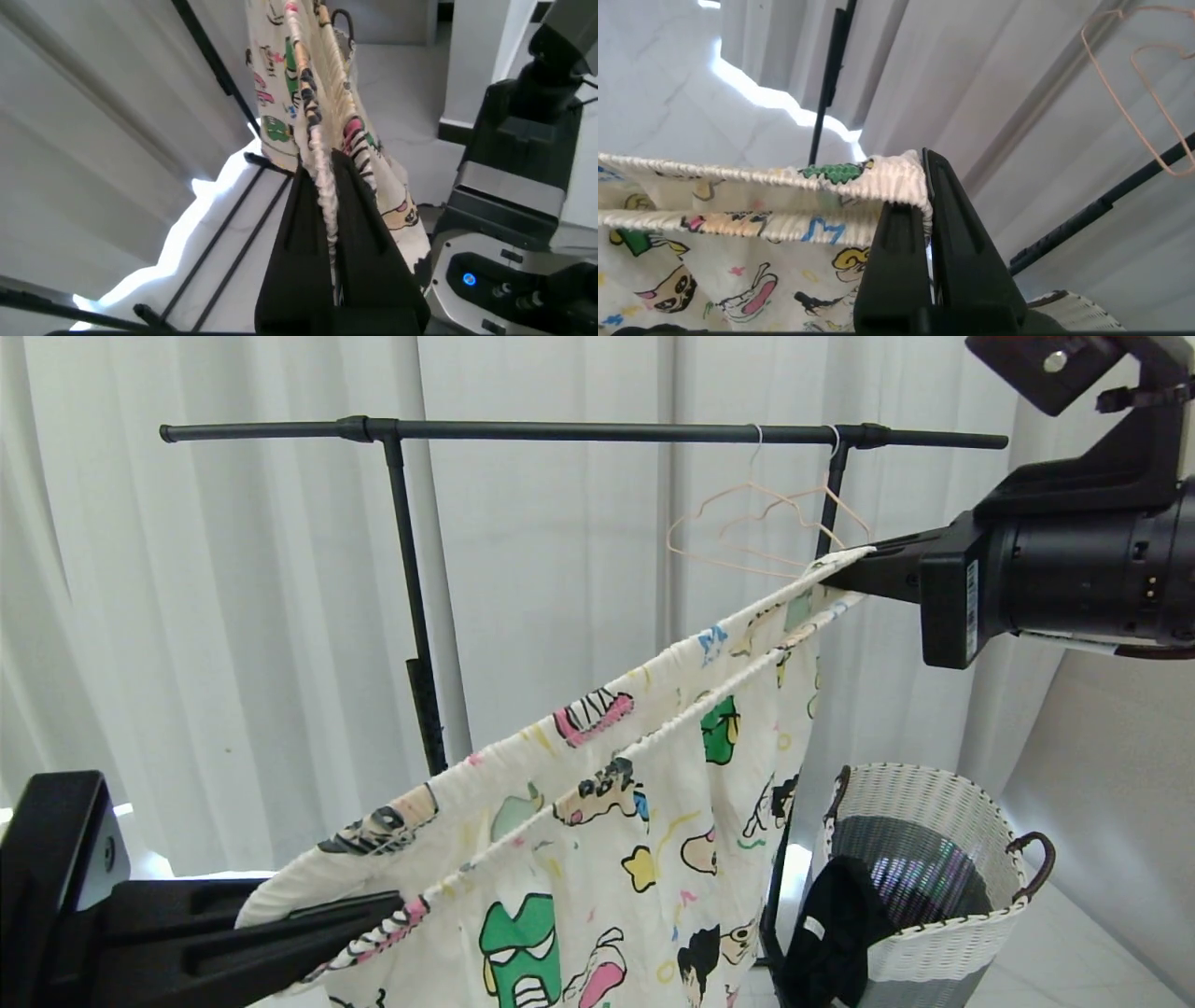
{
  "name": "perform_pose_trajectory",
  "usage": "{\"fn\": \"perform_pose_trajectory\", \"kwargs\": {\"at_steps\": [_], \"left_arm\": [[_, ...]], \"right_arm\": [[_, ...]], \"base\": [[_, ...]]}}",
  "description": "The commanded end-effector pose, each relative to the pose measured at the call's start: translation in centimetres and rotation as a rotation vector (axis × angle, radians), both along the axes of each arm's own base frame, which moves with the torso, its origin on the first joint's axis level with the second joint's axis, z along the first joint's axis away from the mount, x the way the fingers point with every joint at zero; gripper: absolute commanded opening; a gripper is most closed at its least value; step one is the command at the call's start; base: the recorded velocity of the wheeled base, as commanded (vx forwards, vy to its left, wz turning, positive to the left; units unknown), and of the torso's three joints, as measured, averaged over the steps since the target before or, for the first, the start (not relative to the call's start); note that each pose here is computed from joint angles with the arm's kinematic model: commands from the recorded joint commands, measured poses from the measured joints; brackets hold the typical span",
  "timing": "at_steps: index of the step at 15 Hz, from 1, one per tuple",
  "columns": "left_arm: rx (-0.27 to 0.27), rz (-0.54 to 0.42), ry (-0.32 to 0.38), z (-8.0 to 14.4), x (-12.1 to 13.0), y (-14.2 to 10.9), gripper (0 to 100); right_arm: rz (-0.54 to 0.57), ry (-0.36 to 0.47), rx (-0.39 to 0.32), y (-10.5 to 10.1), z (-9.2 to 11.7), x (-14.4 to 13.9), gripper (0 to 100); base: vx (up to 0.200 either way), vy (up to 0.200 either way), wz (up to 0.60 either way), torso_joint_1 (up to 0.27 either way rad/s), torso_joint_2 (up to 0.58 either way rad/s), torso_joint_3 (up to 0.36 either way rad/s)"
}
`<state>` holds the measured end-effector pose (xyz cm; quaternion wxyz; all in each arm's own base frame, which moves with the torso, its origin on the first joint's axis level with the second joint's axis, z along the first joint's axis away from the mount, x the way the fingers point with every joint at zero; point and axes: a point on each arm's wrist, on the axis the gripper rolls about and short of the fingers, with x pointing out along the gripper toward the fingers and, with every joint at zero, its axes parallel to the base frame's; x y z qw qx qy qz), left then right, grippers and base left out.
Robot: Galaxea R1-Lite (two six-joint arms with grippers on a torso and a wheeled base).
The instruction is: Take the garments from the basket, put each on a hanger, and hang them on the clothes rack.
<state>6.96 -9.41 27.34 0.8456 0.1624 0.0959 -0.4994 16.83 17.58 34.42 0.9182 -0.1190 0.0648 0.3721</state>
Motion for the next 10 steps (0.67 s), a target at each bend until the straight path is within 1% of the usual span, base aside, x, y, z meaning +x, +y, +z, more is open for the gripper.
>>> {"fn": "perform_pose_trajectory", "kwargs": {"at_steps": [1,3,4,6,7,8,10], "left_arm": [[0.01,0.021,0.009,0.3,1.0,-0.8,0],[0.012,0.045,0.01,1.0,2.1,-1.6,0],[0.003,0.075,0.004,2.0,3.8,-2.9,0],[-0.024,0.111,-0.021,3.0,6.4,-4.7,0],[-0.033,0.145,-0.037,3.2,7.8,-5.5,0],[-0.039,0.177,-0.051,3.3,8.7,-6.1,0],[-0.048,0.213,-0.068,3.3,9.3,-6.1,0]], "right_arm": [[0.0,-0.003,0.003,-0.7,0.4,-0.7,0],[0.002,0.003,-0.003,-1.6,0.8,-1.6,0],[0.008,0.02,-0.02,-3.2,1.1,-3.1,0],[0.046,0.043,-0.041,-5.0,1.5,-5.4,0],[0.069,0.051,-0.05,-5.8,1.6,-6.6,0],[0.092,0.064,-0.065,-6.5,1.6,-7.6,0],[0.132,0.091,-0.102,-7.8,1.3,-9.4,0]], "base": [[0.0,0.0,0.0,0.0,0.0,0.0],[0.0,0.0,0.0,0.0,0.0,0.0],[0.0,0.0,0.0,0.0,0.0,0.0],[0.0,0.0,0.0,0.0,0.0,0.0],[0.0,0.0,0.0,0.0,0.0,0.0],[0.0,0.0,0.0,0.0,0.0,0.0],[0.0,0.0,0.0,0.0,0.0,0.0]]}}
